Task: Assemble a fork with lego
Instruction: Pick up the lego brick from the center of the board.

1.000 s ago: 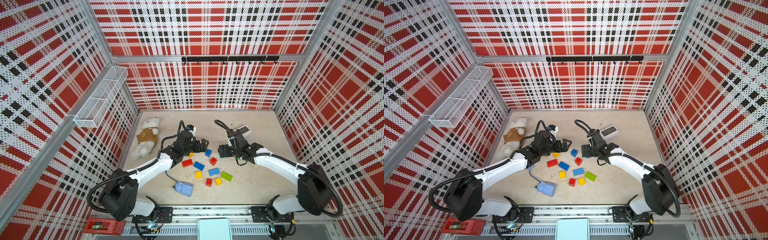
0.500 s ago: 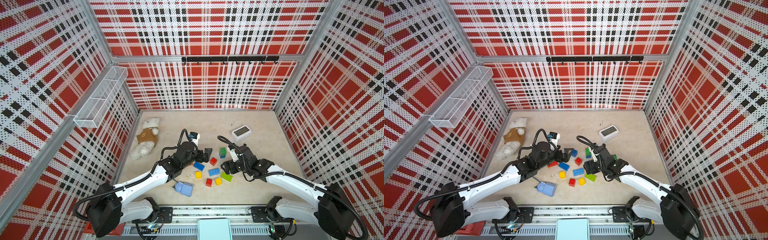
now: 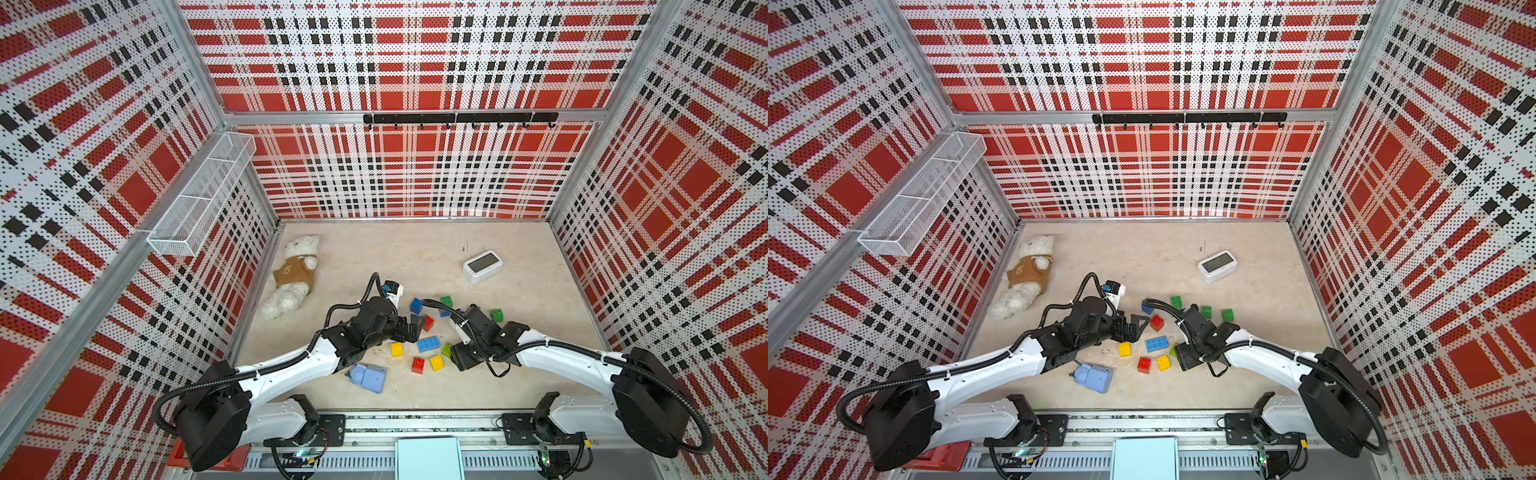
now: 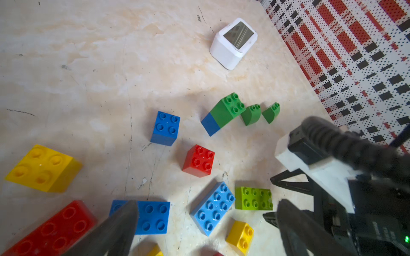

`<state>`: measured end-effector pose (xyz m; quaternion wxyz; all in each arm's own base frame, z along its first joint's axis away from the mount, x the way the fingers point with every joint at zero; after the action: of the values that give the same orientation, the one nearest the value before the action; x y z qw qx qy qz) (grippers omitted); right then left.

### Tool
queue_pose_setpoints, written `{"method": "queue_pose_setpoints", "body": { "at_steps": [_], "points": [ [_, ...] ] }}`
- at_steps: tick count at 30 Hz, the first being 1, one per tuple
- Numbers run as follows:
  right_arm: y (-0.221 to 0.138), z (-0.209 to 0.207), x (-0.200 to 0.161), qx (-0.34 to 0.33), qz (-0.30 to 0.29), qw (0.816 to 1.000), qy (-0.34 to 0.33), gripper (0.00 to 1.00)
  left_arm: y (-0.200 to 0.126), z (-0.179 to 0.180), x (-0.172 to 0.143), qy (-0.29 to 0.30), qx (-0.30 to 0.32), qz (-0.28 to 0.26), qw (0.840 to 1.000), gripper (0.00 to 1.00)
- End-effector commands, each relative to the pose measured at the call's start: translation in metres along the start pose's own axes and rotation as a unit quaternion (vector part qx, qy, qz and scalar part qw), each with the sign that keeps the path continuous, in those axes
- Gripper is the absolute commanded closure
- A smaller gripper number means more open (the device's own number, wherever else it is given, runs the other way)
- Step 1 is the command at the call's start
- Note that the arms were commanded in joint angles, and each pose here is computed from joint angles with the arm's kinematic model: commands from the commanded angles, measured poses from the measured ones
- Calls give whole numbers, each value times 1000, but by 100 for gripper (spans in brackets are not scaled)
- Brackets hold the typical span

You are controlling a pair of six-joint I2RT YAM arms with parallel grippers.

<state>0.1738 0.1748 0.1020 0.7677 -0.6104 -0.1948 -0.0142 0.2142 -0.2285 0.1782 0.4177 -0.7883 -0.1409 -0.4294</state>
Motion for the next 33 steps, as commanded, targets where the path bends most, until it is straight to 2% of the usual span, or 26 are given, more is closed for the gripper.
{"method": "queue_pose_setpoints", "body": {
  "at_steps": [1, 6, 12, 22, 33],
  "points": [
    [-2, 8, 16, -1, -20, 1000, -17, 34, -3, 1, 4, -10, 0, -16, 1000, 0],
    [5, 13, 24, 0, -16, 1000, -22, 36, -6, 9, 3, -18, 6, -19, 1000, 0],
    [15, 18, 16, 15, 21, 999, -31, 43, -7, 17, 2, -25, 7, -21, 999, 0],
    [10, 19, 10, -26, 27, 998, -45, 53, -6, 20, -2, -30, 3, -21, 999, 0],
    [17, 23, 7, -34, 48, 997, -55, 57, -6, 22, -4, -34, 3, -18, 999, 0]
  ]
}}
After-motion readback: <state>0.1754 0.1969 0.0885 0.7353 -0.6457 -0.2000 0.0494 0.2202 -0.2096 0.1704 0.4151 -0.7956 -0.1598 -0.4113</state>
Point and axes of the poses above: each gripper's point midway between its finger pads, its own y axis out along the fingers, its own z axis along the line the jaws close on, x = y × z, the point moved 7 cm from there along -y, back along the fingers, and after that the axes turned 11 degrees about y, right-handed, at the moved point
